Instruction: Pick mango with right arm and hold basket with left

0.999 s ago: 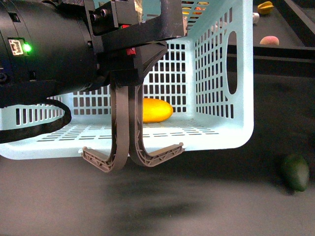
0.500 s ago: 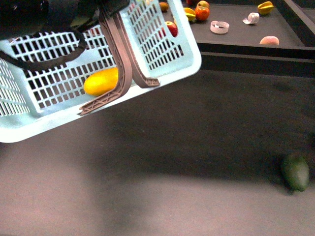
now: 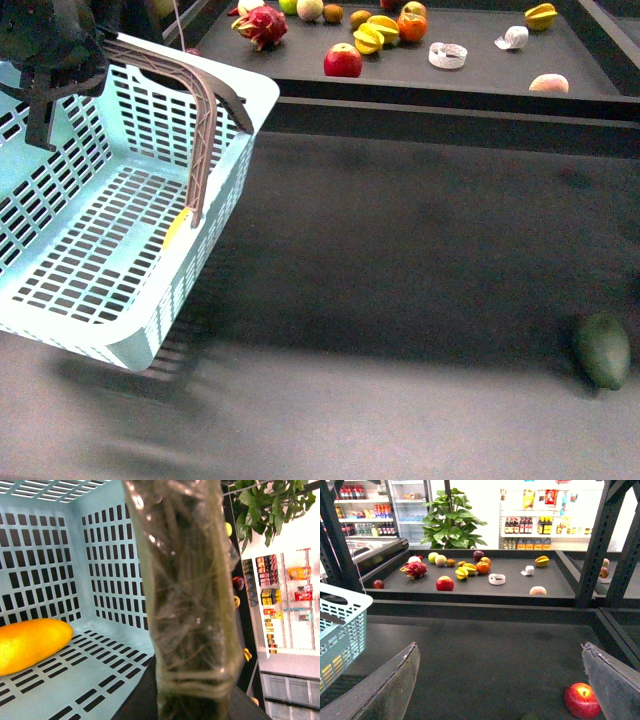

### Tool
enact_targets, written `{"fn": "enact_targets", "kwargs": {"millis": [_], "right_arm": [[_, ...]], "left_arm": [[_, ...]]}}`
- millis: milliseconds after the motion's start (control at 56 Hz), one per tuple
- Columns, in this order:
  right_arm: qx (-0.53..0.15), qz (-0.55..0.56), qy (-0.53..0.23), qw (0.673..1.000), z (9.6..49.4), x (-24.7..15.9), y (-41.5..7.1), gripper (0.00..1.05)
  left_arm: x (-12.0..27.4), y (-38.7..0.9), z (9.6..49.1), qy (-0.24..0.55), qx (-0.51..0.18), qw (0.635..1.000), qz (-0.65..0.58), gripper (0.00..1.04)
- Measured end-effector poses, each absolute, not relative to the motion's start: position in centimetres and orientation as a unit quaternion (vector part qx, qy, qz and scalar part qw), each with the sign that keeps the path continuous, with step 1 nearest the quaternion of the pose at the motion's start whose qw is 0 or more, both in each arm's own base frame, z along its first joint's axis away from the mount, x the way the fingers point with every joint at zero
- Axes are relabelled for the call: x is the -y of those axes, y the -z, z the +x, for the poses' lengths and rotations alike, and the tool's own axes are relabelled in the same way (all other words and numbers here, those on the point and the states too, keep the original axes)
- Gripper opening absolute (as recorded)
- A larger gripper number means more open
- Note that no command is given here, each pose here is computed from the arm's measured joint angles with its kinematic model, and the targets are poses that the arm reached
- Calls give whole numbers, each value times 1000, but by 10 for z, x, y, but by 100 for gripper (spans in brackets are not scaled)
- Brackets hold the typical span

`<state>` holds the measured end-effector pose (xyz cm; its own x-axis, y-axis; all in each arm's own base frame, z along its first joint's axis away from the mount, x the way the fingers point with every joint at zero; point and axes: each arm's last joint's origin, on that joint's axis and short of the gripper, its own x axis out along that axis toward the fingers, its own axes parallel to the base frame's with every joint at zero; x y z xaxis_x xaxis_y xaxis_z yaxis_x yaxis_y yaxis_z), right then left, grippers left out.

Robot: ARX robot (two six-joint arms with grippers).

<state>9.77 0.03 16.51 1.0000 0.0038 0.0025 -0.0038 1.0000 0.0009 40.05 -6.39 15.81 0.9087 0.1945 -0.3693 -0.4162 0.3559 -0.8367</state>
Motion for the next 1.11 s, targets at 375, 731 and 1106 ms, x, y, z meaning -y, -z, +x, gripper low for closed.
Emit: {"fn": "enact_targets", "kwargs": {"millis": [375, 731, 1106], "right_arm": [[1, 0, -2, 1000, 98, 0, -165, 97], [1, 0, -2, 1000, 98, 0, -165, 97], [1, 0, -2, 1000, 98, 0, -165, 97]], "left_arm": [[54, -126, 418, -210, -124, 771, -589, 8], [49, -115, 426, -197, -142, 757, -606, 34], [37, -148, 392, -172, -107, 808, -554, 100]]}}
